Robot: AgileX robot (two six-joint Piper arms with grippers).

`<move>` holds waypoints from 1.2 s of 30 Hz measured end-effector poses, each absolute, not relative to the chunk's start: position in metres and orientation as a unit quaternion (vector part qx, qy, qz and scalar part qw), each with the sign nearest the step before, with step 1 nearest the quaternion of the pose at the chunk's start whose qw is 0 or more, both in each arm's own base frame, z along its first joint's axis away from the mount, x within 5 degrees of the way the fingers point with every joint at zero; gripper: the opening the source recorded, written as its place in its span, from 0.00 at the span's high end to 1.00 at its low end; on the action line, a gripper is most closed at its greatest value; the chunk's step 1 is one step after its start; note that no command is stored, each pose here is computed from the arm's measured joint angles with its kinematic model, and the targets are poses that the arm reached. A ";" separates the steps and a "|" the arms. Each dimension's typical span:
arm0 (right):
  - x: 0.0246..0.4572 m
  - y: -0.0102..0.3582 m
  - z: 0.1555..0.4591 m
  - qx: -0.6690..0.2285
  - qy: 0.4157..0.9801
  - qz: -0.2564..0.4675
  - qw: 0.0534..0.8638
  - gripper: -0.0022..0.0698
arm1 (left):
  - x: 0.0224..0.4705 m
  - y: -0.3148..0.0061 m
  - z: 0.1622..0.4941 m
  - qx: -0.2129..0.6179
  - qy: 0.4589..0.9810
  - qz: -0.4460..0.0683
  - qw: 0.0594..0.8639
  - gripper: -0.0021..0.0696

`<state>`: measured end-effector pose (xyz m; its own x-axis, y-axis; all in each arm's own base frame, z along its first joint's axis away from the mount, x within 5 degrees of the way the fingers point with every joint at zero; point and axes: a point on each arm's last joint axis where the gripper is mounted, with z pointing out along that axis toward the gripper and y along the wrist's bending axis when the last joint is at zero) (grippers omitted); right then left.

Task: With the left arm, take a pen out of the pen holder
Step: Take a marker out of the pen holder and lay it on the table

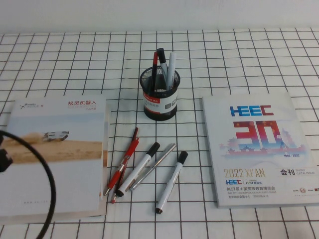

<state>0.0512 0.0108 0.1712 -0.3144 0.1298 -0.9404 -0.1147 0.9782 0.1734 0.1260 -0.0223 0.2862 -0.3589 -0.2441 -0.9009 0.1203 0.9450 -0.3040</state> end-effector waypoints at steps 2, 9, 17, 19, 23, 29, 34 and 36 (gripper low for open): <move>0.051 0.011 0.171 0.005 0.804 0.104 0.585 0.99 | 0.145 -0.023 0.292 -0.020 0.815 -0.142 0.562 0.98; 0.051 0.011 0.171 0.005 0.804 0.104 0.585 0.99 | 0.199 -0.052 0.300 0.056 0.818 -0.128 0.559 0.98; 0.051 0.011 0.171 0.005 0.804 0.104 0.585 0.99 | 0.237 -0.114 0.272 0.116 0.795 -0.113 0.585 0.98; 0.051 0.011 0.171 0.005 0.804 0.104 0.585 0.99 | 0.240 -0.127 0.268 0.141 0.774 -0.103 0.608 0.98; 0.051 0.011 0.171 0.005 0.804 0.104 0.585 0.99 | 0.246 -0.146 0.262 0.161 0.742 -0.124 0.638 0.98; 0.051 0.011 0.171 0.005 0.804 0.104 0.585 0.99 | 0.258 -0.160 0.243 0.154 0.726 -0.170 0.649 0.98; 0.051 0.011 0.171 0.005 0.804 0.104 0.585 0.99 | 0.267 -0.166 0.230 0.146 0.724 -0.184 0.649 0.98; 0.051 0.011 0.171 0.005 0.804 0.104 0.585 0.99 | 0.272 -0.165 0.231 0.139 0.722 -0.184 0.652 0.98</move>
<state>0.0512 0.0108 0.1712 -0.3144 0.1298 -0.9404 -0.1147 0.9782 0.1734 0.2724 -0.1646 0.2310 -0.1104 -0.0394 -0.9931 0.4411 0.8935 -0.0845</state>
